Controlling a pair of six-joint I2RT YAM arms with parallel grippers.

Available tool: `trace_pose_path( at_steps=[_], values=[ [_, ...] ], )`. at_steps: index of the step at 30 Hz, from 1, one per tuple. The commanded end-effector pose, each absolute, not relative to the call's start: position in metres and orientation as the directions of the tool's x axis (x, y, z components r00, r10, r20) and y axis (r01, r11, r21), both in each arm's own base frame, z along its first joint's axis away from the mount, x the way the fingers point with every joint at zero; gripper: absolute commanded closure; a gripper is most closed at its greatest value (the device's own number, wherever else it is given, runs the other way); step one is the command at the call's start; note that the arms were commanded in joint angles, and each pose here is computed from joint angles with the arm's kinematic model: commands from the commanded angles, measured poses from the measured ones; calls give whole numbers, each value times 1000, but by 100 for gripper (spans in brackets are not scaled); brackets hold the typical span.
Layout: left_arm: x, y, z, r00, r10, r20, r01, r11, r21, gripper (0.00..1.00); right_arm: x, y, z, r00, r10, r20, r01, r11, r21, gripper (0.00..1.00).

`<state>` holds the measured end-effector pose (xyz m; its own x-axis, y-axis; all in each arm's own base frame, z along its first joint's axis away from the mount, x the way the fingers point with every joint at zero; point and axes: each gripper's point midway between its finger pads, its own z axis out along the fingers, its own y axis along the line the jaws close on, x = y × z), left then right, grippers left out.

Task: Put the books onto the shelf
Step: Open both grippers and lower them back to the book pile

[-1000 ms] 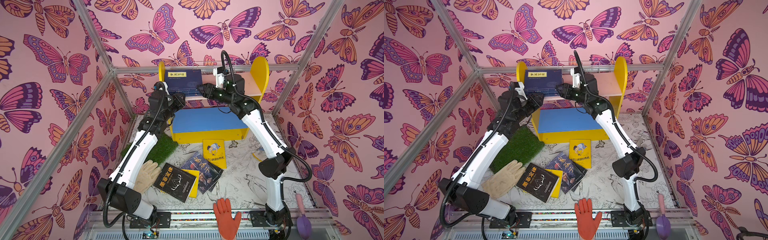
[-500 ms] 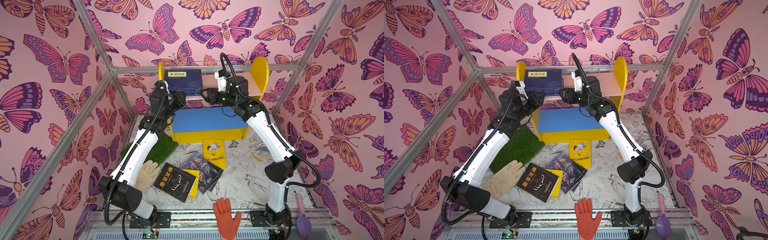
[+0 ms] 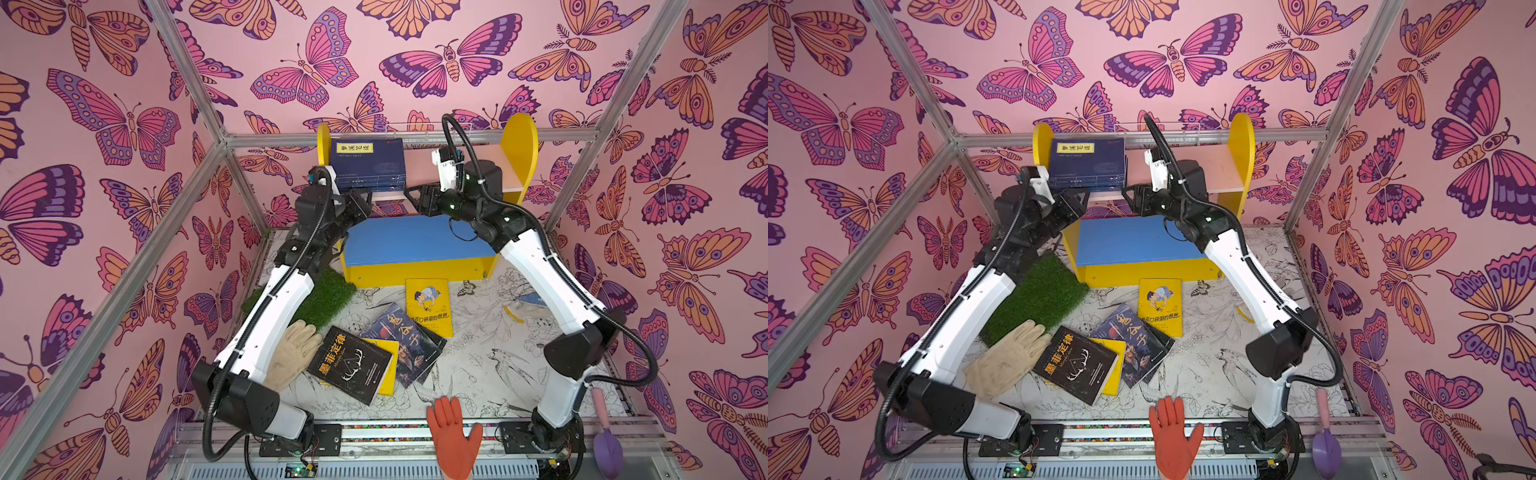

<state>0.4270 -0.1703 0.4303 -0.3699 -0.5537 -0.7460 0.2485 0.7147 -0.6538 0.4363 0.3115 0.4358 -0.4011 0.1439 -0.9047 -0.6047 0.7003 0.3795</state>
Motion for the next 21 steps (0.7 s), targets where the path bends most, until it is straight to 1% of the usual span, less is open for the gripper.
trace_pose_path(
  at_steps=[1,3,4,6,9,11,12,14,16,18,21],
  values=[
    [378,-155,438,-324,-538,-779,277,733,-621,51,410,287,429,-359,143,-922,-583,737,342,42],
    [354,-142,418,-317,-547,-775,239,744,-624,49,389,268,423,-346,177,-922,-558,751,353,41],
    [343,-134,399,-328,-553,-766,200,752,-628,49,381,260,404,-369,181,-912,-533,762,367,41],
    [327,-119,357,-363,-544,-757,111,781,-614,48,369,246,361,-438,189,-879,-469,786,403,41],
    [308,-102,277,-483,-486,-728,-37,843,-537,46,345,234,279,-574,177,-799,-381,806,452,42],
    [300,-97,233,-554,-462,-692,-101,863,-495,46,325,227,232,-650,126,-750,-333,840,429,43],
    [298,-98,219,-579,-458,-675,-113,865,-489,46,315,225,215,-670,93,-736,-325,855,404,43],
    [297,-105,192,-640,-426,-639,-120,877,-465,45,292,227,186,-708,4,-706,-347,869,353,43],
    [298,-117,175,-692,-366,-622,-92,900,-427,44,274,232,167,-730,-80,-679,-386,868,313,43],
    [300,-133,164,-734,-290,-614,-31,918,-396,41,257,235,149,-753,-161,-638,-422,862,281,43],
    [300,-159,144,-789,-170,-590,70,930,-362,37,232,236,119,-802,-253,-541,-452,849,274,43]
  ],
)
